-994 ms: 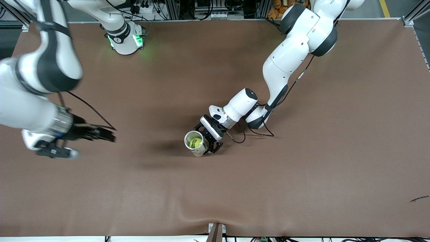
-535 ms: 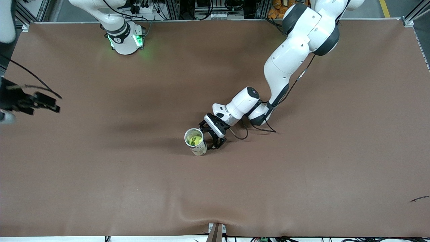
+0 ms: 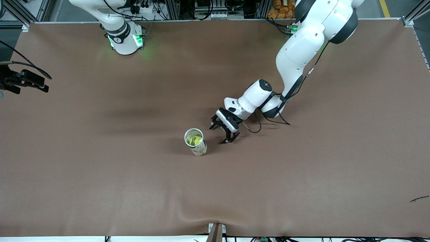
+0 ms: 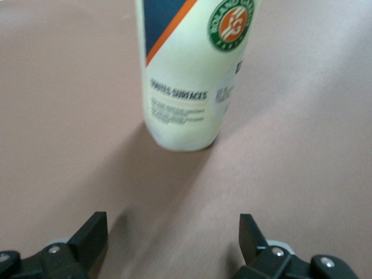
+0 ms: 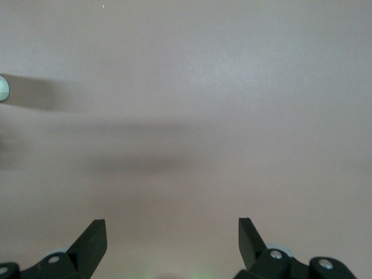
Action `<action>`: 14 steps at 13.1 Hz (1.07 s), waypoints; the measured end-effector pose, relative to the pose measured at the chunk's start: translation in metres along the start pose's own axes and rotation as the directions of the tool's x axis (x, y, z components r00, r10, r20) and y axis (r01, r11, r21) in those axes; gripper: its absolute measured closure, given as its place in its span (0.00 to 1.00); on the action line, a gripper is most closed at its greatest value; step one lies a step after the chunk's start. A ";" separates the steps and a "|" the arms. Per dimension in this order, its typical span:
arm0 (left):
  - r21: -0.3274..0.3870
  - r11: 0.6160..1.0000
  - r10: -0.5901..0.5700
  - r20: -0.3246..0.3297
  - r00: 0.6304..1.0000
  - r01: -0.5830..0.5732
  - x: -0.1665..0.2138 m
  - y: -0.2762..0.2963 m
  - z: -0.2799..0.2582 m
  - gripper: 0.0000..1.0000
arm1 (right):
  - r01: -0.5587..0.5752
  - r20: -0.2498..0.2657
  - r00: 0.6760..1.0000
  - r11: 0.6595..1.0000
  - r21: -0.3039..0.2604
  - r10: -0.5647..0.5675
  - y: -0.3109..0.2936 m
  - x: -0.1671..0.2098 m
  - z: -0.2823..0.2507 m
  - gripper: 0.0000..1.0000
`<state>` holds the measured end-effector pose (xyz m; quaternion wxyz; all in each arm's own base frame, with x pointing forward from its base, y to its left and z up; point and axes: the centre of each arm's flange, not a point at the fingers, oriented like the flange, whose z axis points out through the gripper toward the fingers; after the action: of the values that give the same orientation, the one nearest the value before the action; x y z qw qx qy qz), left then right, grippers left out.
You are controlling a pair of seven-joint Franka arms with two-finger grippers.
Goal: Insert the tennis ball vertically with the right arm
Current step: 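Open the left gripper, leaving the can standing, and pull it away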
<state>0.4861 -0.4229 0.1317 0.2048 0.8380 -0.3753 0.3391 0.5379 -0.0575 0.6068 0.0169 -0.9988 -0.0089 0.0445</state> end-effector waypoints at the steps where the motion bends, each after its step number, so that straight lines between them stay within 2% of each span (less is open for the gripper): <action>1: 0.010 1.000 -0.007 0.011 1.000 0.007 -0.003 -0.008 -0.009 0.00 | -0.019 0.018 1.000 1.000 0.002 0.019 0.000 -0.005 -0.002 0.00; 7: 0.118 0.989 -0.100 0.051 0.994 0.094 -0.010 -0.096 -0.047 0.00 | -0.048 -0.025 0.999 0.999 -0.006 0.048 0.005 -0.011 -0.029 0.00; 10: 0.191 0.971 -0.152 0.045 0.987 0.141 0.017 -0.156 -0.059 0.00 | -0.056 -0.040 0.998 0.998 -0.007 0.055 0.006 -0.011 -0.036 0.00; 12: 0.241 0.954 -0.203 0.071 0.977 0.181 0.038 -0.197 -0.068 0.00 | -0.057 -0.043 0.997 0.998 -0.007 0.057 0.007 -0.011 -0.037 0.00; 14: 0.299 0.928 -0.263 0.096 0.960 0.224 0.042 -0.249 -0.088 0.00 | -0.053 -0.036 0.998 0.999 -0.007 0.053 0.005 -0.008 -0.033 0.00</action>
<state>0.6617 -0.2328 0.2002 0.0967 0.9197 -0.2285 0.3043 0.5330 -0.0639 0.6404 0.0119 -0.9994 0.0177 0.0272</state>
